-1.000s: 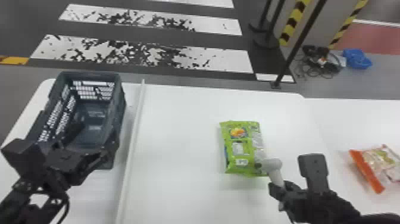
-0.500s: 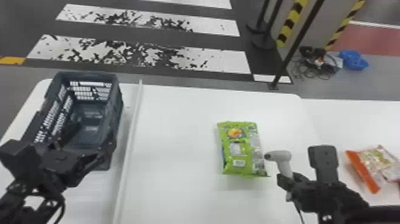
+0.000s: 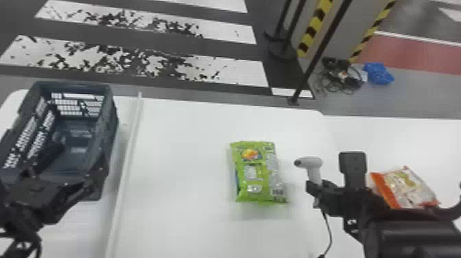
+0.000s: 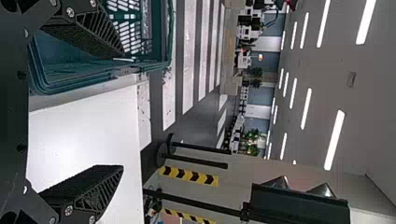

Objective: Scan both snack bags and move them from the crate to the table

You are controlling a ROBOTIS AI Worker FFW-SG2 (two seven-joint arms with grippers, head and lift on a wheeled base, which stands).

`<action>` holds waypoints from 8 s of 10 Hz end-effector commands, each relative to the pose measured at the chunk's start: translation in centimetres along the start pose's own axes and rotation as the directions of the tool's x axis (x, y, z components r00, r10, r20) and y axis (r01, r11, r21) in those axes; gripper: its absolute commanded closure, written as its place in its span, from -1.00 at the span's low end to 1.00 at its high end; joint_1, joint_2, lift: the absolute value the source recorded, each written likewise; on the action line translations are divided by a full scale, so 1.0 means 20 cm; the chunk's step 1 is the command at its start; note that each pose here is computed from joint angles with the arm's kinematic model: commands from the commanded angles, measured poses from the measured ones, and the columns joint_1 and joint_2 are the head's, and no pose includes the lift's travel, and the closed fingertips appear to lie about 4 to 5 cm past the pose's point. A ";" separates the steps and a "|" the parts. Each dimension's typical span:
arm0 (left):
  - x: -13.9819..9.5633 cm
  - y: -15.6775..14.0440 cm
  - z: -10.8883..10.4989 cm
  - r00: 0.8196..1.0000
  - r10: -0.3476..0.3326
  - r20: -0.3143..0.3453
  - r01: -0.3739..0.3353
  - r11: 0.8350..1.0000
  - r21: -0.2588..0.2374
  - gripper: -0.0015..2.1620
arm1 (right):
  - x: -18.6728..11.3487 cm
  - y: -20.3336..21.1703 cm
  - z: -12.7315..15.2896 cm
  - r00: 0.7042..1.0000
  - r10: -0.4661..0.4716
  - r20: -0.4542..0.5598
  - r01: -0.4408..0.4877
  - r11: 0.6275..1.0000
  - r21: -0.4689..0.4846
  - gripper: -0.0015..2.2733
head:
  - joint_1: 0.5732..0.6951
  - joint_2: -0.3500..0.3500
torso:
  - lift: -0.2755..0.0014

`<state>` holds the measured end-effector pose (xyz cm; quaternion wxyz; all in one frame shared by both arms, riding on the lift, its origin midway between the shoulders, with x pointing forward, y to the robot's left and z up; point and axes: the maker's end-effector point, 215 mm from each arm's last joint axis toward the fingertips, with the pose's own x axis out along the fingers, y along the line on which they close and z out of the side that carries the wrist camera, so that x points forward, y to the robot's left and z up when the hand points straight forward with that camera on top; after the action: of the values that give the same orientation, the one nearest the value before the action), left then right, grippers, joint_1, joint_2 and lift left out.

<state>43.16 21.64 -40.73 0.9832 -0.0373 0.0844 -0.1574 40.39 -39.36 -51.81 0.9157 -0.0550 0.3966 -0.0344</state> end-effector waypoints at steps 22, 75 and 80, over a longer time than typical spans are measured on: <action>-0.02 -0.05 -0.01 1.000 -0.022 -0.005 0.022 1.000 0.002 -0.86 | 0.20 -0.11 -0.12 0.995 0.043 0.089 -0.041 0.999 -0.032 -0.85 | 1.00 -0.80 | 0.72; 0.04 -0.28 0.04 1.000 -0.015 0.000 0.015 1.000 -0.021 -0.86 | -0.60 0.35 0.62 0.680 -0.027 0.733 -0.077 0.991 0.108 -0.94 | 1.00 -0.72 | 0.72; -0.08 -0.26 0.09 0.998 0.029 0.059 -0.028 1.000 -0.009 -0.86 | -0.59 0.58 0.42 0.709 0.017 0.705 -0.143 0.983 0.120 -0.93 | 1.00 -0.38 | 0.72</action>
<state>40.70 17.09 -38.19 0.9870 -0.0454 0.0562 -0.1437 38.82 -25.99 -38.82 0.9994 0.0291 0.0157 -0.0031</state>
